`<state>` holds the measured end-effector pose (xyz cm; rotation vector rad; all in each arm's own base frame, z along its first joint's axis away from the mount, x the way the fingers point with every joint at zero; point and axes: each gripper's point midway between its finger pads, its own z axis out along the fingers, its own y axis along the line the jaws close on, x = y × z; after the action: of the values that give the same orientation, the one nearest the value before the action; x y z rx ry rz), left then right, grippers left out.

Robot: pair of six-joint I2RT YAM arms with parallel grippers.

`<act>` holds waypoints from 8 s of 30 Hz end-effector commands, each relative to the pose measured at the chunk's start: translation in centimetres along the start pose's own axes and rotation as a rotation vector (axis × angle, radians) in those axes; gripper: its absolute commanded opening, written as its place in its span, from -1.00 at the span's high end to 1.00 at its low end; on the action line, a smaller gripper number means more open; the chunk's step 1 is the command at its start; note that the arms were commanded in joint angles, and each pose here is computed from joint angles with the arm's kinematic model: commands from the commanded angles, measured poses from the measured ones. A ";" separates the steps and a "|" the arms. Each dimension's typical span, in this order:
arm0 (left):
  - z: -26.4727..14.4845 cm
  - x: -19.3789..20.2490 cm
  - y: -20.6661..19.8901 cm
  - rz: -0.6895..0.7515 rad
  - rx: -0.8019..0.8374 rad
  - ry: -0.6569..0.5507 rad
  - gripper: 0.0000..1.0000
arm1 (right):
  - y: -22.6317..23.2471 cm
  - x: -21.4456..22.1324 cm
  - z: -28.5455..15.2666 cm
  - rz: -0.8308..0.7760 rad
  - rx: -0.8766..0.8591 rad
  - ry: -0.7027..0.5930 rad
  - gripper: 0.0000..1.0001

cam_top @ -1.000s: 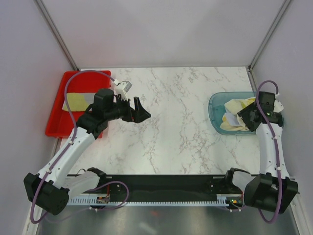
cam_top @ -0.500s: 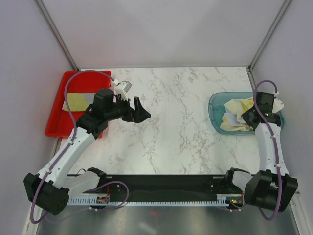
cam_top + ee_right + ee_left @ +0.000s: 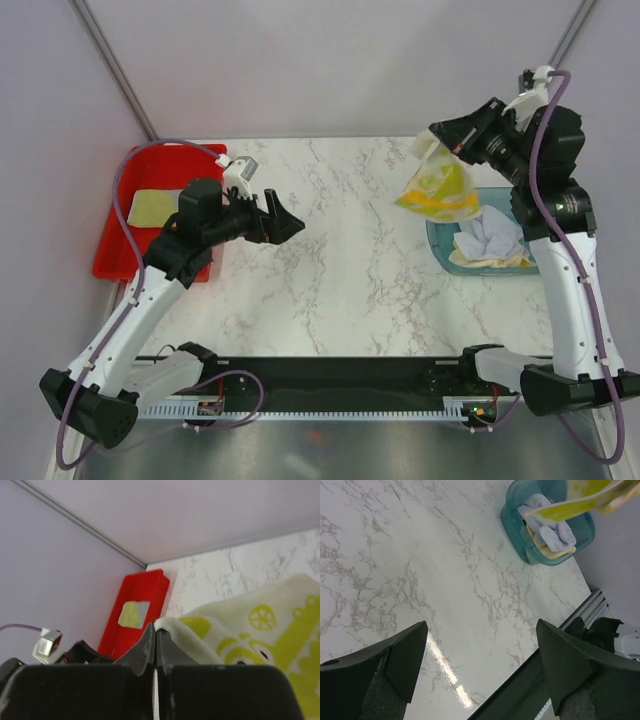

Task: Fold and stack the towels
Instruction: Move the towel to the center of the board, then flatten out the crumpled towel

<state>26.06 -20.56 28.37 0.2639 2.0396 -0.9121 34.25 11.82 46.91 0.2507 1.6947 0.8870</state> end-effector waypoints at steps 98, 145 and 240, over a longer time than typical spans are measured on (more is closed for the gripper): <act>5.3 20.1 0.6 -0.304 -0.126 0.417 -0.27 | -21.8 35.9 -5.3 0.103 0.610 0.652 0.01; 6.7 28.7 1.5 -0.364 -0.104 0.509 0.58 | -21.0 37.9 -2.3 0.263 0.549 0.542 0.01; 4.2 23.3 -3.3 -0.449 0.004 0.422 0.95 | -18.2 30.6 -5.0 0.211 0.500 0.308 1.00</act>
<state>12.40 -28.05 5.60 0.0231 2.5942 -1.1471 24.69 16.73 9.12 0.6714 2.2886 0.7116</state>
